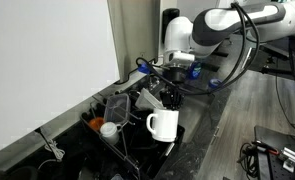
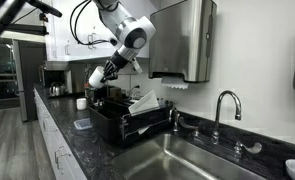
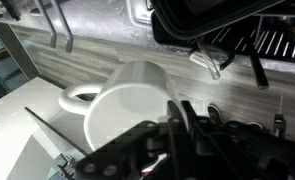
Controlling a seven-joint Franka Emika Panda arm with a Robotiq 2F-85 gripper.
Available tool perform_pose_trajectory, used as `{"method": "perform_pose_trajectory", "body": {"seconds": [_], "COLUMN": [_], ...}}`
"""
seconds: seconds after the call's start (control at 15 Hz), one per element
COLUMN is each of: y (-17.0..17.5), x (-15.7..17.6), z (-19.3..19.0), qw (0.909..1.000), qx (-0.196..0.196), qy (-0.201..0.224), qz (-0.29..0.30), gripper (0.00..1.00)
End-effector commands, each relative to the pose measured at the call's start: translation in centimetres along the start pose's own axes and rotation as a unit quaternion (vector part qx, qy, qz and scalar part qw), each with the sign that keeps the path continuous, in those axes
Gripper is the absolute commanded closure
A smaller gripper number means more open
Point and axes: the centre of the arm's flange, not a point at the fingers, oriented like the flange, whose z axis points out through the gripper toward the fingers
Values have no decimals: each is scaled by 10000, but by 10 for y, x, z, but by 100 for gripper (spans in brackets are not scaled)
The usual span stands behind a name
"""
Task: Take the white cup out of the sink and hang it on the cup hanger
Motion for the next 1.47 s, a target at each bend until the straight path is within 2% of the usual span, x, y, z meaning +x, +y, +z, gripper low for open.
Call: {"method": "perform_pose_trajectory", "body": {"seconds": [0.0,0.6,1.4], "y": [3,11,15], "x": [-18,-32,-46], "z": [-4,-15,-8], "qw": [9999,9995,9995], "qx": [71,77,93], "qy": [1,-159,-95], "qz": [-137,-252,-288], "gripper": [98,98,98]}}
